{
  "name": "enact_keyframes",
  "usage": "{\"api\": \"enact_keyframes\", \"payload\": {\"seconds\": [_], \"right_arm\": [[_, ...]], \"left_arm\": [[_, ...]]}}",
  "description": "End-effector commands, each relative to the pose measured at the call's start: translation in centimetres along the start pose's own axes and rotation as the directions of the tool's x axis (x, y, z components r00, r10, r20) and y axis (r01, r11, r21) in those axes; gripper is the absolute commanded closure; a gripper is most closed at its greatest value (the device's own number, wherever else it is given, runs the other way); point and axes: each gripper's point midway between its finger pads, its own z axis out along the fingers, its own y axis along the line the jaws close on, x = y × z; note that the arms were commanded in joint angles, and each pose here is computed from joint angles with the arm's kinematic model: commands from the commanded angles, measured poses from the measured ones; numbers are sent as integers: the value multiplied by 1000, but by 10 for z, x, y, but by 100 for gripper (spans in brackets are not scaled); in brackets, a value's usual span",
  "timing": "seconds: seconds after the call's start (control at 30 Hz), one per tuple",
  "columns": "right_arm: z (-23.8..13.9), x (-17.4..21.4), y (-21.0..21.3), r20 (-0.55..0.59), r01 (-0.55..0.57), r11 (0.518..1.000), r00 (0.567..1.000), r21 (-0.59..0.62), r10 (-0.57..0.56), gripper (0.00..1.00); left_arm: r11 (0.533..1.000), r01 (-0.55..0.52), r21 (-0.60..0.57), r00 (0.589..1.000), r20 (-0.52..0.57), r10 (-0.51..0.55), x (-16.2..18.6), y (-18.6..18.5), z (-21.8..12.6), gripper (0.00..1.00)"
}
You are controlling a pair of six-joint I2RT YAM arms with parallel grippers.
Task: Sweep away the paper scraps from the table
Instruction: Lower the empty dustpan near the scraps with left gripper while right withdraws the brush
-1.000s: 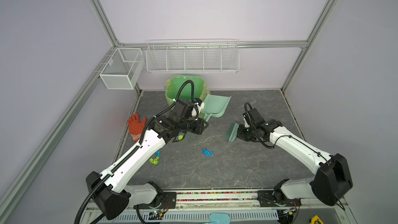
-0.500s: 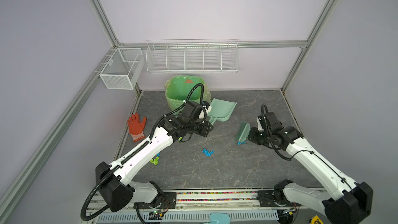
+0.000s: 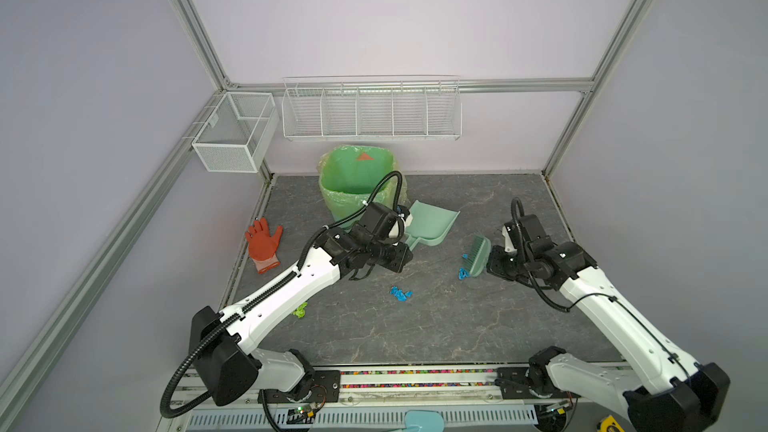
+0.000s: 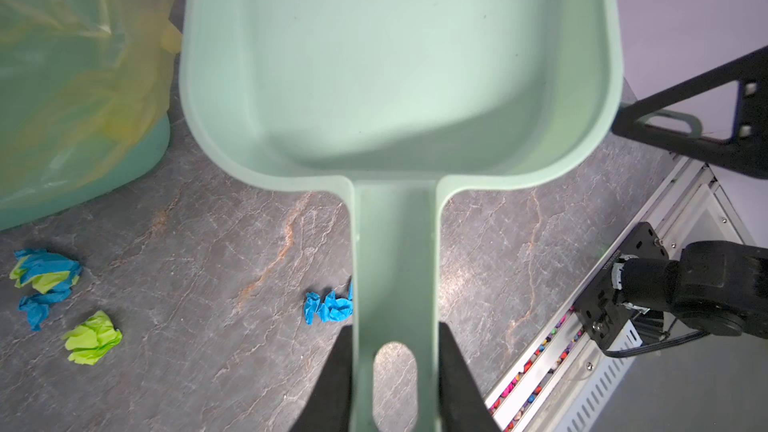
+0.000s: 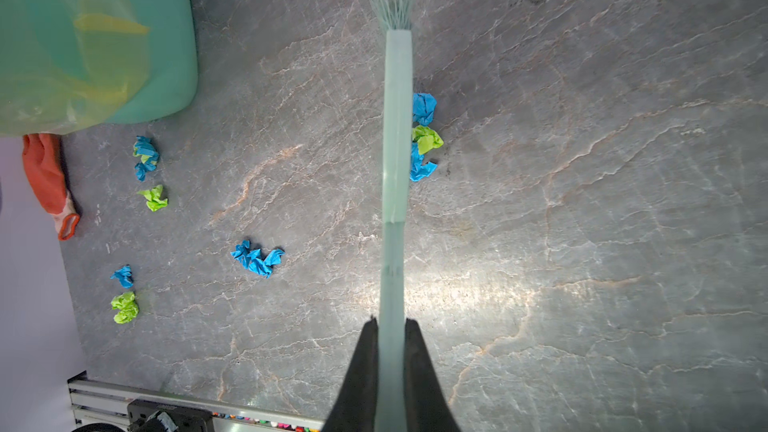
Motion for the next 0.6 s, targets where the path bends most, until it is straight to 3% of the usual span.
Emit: {"api": "enact_keyframes", "payload": {"seconds": [0.0,0.57], "right_arm": [[-13,-7,-9,26,33,999,999,40,-34,93],[-14,-26,-24,-2,104,981,994,165,-105,93]], "left_arm": [[1000,-20,7,999,-31,21,11,-3,8,100],[999,-32,32,994,-108,35,42,-19,30,100]]}}
